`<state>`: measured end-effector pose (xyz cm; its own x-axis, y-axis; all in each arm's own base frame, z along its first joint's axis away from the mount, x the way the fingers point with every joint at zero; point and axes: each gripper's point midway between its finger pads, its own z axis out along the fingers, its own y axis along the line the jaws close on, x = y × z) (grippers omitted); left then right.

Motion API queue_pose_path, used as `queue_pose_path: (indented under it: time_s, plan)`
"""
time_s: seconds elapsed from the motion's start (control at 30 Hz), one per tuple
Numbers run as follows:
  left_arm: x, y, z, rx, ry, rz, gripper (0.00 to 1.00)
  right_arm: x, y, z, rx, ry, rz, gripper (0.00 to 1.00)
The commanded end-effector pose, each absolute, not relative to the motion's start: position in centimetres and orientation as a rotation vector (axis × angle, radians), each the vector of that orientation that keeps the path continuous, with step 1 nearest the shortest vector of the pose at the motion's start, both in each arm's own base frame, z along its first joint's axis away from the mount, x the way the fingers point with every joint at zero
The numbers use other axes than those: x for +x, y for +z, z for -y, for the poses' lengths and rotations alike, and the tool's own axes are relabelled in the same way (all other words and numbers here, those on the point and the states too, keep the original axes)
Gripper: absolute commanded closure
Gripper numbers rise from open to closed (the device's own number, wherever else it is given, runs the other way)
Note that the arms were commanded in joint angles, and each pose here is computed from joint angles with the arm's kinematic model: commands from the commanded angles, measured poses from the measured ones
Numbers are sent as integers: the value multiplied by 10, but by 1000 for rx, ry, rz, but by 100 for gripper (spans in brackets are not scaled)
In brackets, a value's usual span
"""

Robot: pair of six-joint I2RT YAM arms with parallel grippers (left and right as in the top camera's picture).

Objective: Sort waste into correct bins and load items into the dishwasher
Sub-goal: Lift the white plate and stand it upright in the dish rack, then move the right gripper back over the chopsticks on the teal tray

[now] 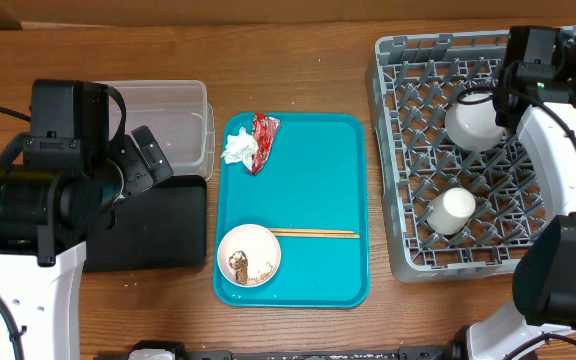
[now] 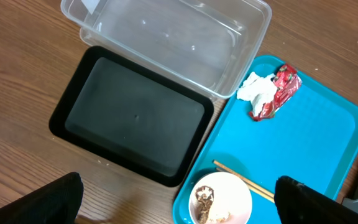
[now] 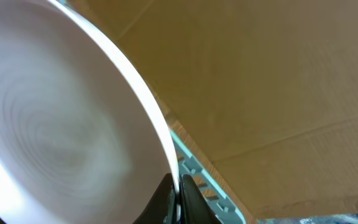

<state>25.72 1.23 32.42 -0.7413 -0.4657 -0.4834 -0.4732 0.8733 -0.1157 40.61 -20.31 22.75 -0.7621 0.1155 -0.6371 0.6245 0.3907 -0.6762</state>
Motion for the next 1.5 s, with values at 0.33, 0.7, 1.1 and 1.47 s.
queue_pose_path:
  time_s: [0.33,0.7,1.1,1.47]
  plan:
    - [259,326,-16,-702,33,-2517,0,418,206,168,504,-1278,-2254,77]
    - [259,326,-16,-702,33,-2517,0,430,219,102,320,-1312,-2199,62]
    - [259,326,-16,-702,33,-2517,0,436,248,-7,137,-948,-2171,59]
    - [259,326,-16,-702,33,-2517,0,364,213,-241,-72,647,-2597,54]
